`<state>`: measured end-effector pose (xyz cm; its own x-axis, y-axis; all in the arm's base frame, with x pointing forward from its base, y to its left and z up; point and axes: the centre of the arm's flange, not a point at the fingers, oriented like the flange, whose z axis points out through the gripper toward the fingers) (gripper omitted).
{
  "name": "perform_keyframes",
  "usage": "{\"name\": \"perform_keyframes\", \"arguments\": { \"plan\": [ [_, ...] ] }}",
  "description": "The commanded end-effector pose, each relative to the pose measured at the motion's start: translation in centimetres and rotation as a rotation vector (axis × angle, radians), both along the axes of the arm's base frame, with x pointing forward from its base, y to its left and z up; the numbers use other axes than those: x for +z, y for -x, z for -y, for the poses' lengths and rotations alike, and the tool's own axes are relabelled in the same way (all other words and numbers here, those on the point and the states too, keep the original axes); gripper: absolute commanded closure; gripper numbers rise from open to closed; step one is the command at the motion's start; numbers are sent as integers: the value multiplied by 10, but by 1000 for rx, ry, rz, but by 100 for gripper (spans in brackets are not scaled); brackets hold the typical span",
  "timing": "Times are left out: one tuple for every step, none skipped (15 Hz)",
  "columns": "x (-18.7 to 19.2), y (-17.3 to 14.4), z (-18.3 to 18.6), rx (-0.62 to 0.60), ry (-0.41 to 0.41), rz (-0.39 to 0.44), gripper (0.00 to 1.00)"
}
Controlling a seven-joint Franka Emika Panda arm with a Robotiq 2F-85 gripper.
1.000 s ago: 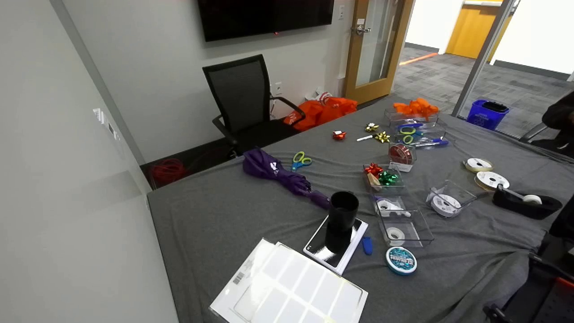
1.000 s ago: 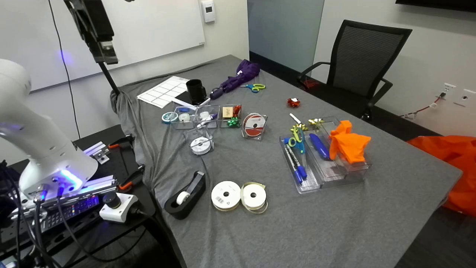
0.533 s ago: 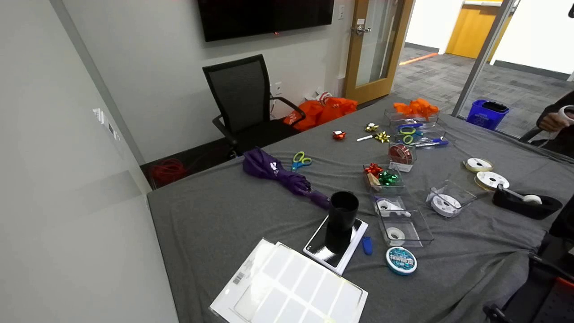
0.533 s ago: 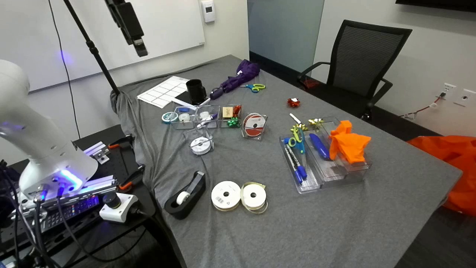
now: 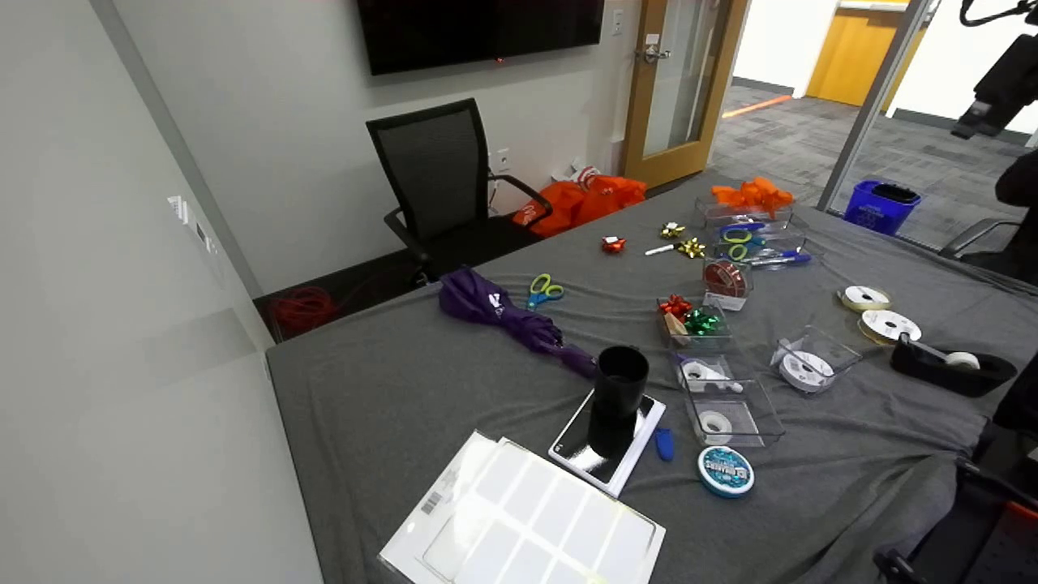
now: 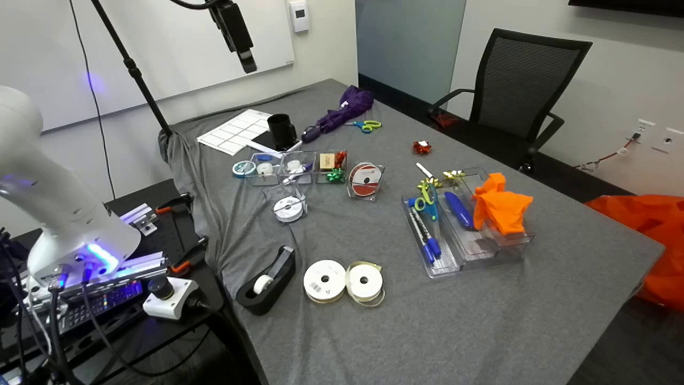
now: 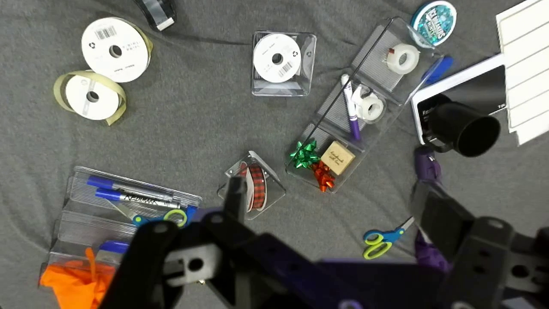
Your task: Remove the red and green ribbon from the top compartment of the clear case on the left and put them on the table
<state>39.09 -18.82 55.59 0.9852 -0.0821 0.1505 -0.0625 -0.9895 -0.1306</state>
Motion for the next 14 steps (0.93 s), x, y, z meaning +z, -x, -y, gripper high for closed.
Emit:
{"name": "perform_keyframes", "arguments": {
  "plan": [
    [1,0,0,-1,0,2,0],
    [0,-3,-1,-11,-9,7,0],
    [-6,-16,-8,-49,-18,15,0],
    [-9,-23,-13,-75,-29,19,0],
    [-15,-43,-24,-126,-35,25,0],
    [-18,-56,-32,-163,-34,31,0],
    [-24,-73,-42,-211,-43,39,0],
    [-30,-88,-51,-252,-52,45,0],
    [-40,-106,-60,-290,-65,50,0],
    [-52,-121,-67,-324,-65,50,0],
    [-65,-137,-73,-359,-61,54,0],
    [-79,-150,-78,-388,-53,54,0],
    [-94,-164,-82,-413,-39,53,0],
    [-108,-176,-85,-437,-29,48,0]
  ]
}}
